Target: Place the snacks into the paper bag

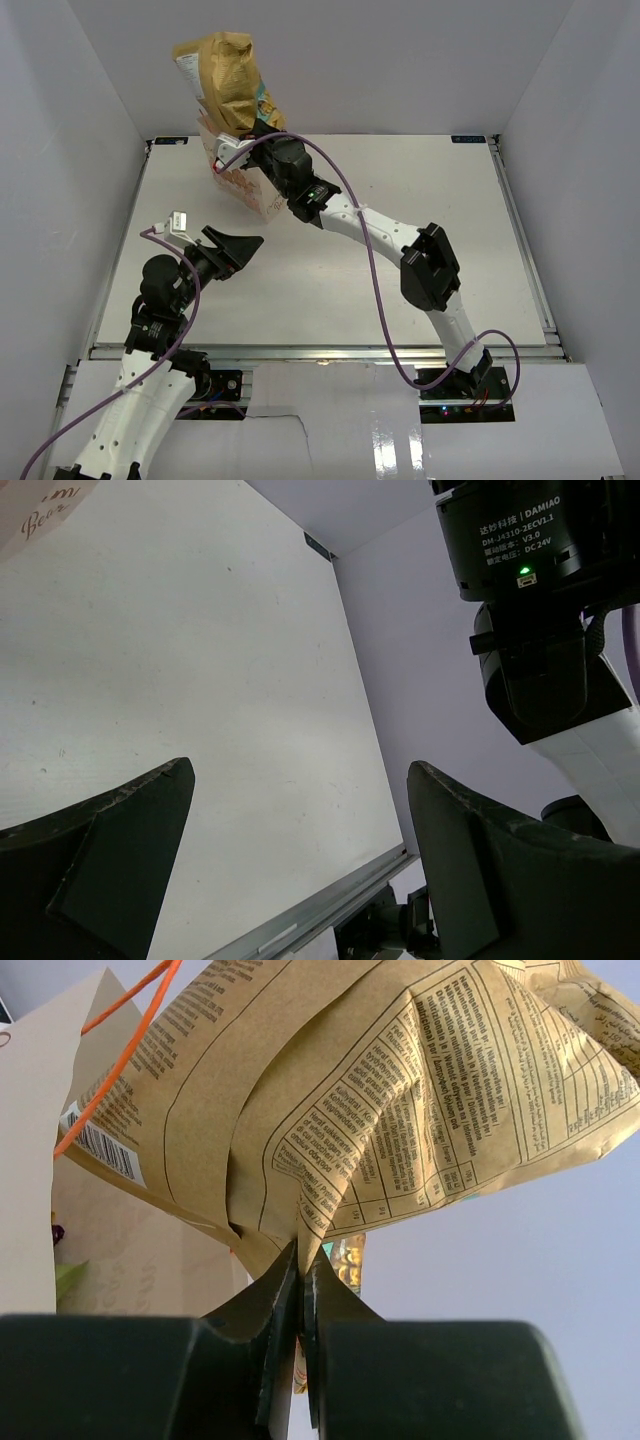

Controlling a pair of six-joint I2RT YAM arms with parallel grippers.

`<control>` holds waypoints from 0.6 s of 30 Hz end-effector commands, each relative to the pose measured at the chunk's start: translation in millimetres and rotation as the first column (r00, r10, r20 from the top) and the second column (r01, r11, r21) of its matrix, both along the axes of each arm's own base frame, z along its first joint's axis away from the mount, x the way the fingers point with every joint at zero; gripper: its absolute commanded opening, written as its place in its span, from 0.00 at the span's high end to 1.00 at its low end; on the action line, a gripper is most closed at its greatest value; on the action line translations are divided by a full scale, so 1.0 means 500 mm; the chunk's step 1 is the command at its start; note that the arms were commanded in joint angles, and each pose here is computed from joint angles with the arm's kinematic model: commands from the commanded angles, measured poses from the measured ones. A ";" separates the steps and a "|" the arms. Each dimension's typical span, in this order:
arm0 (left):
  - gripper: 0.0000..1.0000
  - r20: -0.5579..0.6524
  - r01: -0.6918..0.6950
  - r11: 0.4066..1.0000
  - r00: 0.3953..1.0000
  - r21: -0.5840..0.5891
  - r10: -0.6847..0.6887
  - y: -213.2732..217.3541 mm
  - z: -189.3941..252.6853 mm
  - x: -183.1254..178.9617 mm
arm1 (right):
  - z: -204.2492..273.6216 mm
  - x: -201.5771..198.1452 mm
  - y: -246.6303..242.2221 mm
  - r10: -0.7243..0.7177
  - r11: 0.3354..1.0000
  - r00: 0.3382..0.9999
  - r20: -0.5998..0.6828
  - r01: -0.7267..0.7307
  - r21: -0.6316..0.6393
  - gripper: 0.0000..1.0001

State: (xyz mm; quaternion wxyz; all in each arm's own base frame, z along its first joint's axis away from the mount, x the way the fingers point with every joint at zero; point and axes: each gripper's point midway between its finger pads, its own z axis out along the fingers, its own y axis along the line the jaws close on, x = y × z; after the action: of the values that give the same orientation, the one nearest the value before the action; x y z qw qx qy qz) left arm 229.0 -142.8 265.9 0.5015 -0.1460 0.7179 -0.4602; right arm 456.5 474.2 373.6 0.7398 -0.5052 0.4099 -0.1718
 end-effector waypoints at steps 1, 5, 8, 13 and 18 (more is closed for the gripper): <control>0.02 0.009 -0.006 1.000 1.000 0.011 0.006 0.003 -0.002 -0.003 | 0.048 0.000 -0.005 -0.014 0.996 0.997 0.079 0.007 0.083 0.92; 0.02 0.008 -0.009 1.000 1.000 0.013 0.009 0.005 -0.003 -0.004 | 0.020 0.001 -0.001 -0.008 0.998 0.998 0.065 0.005 0.055 0.87; 0.02 0.009 -0.011 1.000 1.000 0.011 0.011 0.005 -0.001 -0.004 | 0.016 -0.002 -0.004 -0.006 0.999 0.998 0.059 0.003 0.053 0.82; 0.02 0.008 -0.009 1.000 1.000 0.013 0.009 0.004 -0.002 -0.003 | -0.009 -0.014 -0.012 0.010 0.999 0.999 0.044 -0.011 0.035 0.76; 0.02 0.014 -0.005 1.000 1.000 0.011 0.005 0.003 0.001 -0.004 | -0.002 -0.025 -0.025 0.012 0.999 0.999 0.047 -0.014 0.038 0.60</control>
State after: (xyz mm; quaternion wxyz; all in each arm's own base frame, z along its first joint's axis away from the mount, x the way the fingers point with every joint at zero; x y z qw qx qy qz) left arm 227.2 -142.0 267.9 0.5056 -0.1436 0.7155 -0.4603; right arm 458.1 475.5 306.8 0.7068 -0.5425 0.4171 -0.1791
